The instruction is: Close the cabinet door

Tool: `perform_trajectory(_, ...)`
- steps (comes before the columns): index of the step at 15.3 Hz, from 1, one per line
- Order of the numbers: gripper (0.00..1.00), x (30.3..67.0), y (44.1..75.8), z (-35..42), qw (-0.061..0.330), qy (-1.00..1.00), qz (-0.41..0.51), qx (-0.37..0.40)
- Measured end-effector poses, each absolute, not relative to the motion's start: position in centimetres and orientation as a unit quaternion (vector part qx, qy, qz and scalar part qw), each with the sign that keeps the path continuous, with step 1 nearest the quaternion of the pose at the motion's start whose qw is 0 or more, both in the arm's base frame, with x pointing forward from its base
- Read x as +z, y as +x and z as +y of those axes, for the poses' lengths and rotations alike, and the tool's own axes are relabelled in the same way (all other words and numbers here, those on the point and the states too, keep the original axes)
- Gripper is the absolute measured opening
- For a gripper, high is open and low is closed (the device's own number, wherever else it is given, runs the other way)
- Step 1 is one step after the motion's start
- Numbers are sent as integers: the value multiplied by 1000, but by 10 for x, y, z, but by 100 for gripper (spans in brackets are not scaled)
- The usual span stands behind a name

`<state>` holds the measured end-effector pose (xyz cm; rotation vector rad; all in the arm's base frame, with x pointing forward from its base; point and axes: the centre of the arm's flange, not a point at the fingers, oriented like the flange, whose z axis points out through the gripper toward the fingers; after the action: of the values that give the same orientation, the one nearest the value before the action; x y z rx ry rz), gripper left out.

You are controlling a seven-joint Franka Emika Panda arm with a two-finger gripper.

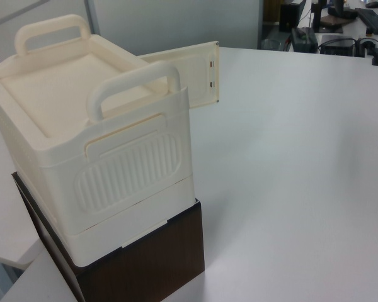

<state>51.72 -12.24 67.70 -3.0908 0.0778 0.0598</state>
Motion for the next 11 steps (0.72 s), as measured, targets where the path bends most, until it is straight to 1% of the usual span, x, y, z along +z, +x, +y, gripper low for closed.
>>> perform_trajectory(2, 100, 677, 517, -122, 25, -999, 25, 19)
perform_trajectory(4, 97, 677, 517, -122, 25, -999, 25, 19)
perform_trajectory(6, 89, 677, 517, -122, 25, -999, 25, 19)
perform_trajectory(8, 67, 677, 517, -122, 25, -999, 25, 19)
perform_trajectory(9, 58, 677, 517, -122, 25, -999, 25, 19)
perform_trajectory(10, 50, 677, 517, -122, 25, -999, 25, 19)
perform_trajectory(11, 48, 677, 517, -122, 25, -999, 25, 19)
